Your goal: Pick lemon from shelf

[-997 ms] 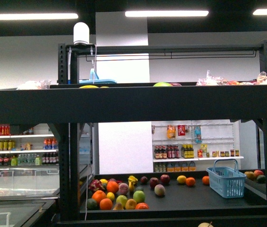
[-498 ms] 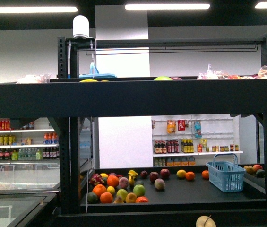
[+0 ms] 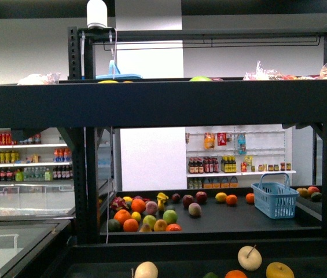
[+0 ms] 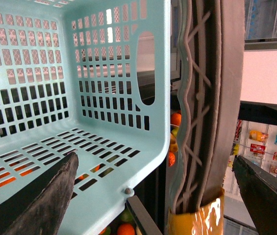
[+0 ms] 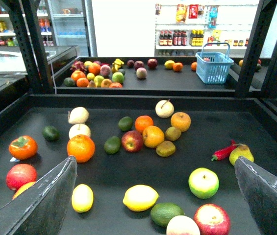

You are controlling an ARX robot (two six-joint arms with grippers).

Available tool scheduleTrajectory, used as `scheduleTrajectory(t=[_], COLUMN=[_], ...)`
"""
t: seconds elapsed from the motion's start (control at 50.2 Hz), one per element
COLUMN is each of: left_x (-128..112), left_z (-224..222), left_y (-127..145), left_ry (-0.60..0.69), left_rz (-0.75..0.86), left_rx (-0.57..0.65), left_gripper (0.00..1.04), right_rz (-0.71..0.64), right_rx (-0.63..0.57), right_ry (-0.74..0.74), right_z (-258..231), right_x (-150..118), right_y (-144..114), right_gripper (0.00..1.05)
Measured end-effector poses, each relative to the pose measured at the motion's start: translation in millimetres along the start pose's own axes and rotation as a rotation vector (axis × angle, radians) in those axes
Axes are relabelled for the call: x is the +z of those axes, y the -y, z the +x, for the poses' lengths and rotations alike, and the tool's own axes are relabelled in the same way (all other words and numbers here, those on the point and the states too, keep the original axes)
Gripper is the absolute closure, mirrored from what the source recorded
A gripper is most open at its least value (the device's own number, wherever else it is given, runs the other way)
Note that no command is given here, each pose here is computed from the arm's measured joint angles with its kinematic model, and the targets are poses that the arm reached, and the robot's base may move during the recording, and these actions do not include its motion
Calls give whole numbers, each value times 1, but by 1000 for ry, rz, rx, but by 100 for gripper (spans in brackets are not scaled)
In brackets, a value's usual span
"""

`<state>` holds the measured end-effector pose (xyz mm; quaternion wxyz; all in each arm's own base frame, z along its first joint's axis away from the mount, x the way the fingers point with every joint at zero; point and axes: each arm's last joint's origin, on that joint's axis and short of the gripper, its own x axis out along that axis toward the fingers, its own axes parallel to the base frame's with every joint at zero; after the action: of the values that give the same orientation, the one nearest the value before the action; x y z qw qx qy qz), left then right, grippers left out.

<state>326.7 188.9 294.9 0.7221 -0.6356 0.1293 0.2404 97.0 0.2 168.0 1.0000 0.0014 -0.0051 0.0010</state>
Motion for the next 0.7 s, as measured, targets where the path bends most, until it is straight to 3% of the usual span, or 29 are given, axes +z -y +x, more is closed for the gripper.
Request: scheduleTrajectory(t=[0.319,0.538,0.698], left_x=[6,4,4], left_z=[32,42,40], left_y=[8,7,13], left_ry=[11,16,23], left_rz=[29,48,74], left_rx=[20,22,-8], left_gripper=[9,48,87], right_rz=[0,0,0], right_rx=[0,0,0], right_ry=[0,0,0], right_z=[0,0,0], right_x=[0,0,0], right_y=[0,0,0], right_gripper=[8,8,8])
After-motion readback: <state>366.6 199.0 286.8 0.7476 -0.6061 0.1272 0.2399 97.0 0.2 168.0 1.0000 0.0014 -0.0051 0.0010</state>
